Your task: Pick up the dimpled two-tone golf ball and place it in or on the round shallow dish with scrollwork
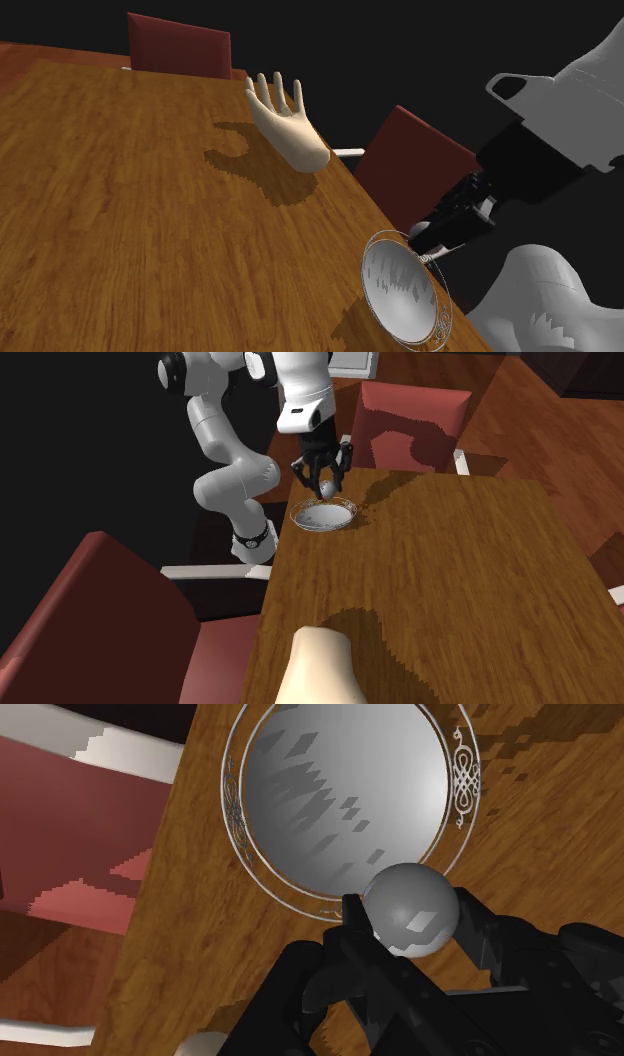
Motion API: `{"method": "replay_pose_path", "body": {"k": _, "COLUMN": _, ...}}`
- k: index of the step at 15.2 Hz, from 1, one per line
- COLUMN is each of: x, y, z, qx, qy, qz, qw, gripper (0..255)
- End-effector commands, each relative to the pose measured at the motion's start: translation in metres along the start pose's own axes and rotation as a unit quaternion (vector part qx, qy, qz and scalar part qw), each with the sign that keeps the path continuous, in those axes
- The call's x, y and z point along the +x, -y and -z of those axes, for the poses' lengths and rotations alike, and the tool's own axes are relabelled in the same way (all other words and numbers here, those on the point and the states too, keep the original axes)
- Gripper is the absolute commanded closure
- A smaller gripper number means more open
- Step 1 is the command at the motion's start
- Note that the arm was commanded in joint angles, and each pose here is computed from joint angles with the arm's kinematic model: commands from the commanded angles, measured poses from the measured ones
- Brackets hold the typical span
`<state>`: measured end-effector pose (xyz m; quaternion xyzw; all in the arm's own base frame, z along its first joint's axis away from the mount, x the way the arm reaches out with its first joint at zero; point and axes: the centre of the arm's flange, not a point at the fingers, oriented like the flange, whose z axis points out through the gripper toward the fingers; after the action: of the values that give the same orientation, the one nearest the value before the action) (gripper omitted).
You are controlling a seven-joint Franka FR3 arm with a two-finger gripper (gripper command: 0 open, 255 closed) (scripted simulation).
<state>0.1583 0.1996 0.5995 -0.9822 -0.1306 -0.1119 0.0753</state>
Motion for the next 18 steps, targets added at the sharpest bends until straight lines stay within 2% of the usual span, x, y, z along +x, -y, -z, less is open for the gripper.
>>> {"method": "replay_pose_path", "body": {"k": 1, "x": -0.003, "y": -0.001, "z": -0.009, "qx": 0.0, "qy": 0.0, "qz": 0.0, "qw": 1.0, "gripper": 255}}
{"method": "replay_pose_path", "body": {"k": 11, "x": -0.016, "y": -0.008, "z": -0.062, "qx": 0.0, "qy": 0.0, "qz": 0.0, "qw": 1.0, "gripper": 255}}
{"method": "replay_pose_path", "body": {"k": 18, "x": -0.016, "y": -0.008, "z": -0.062, "qx": 0.0, "qy": 0.0, "qz": 0.0, "qw": 1.0, "gripper": 255}}
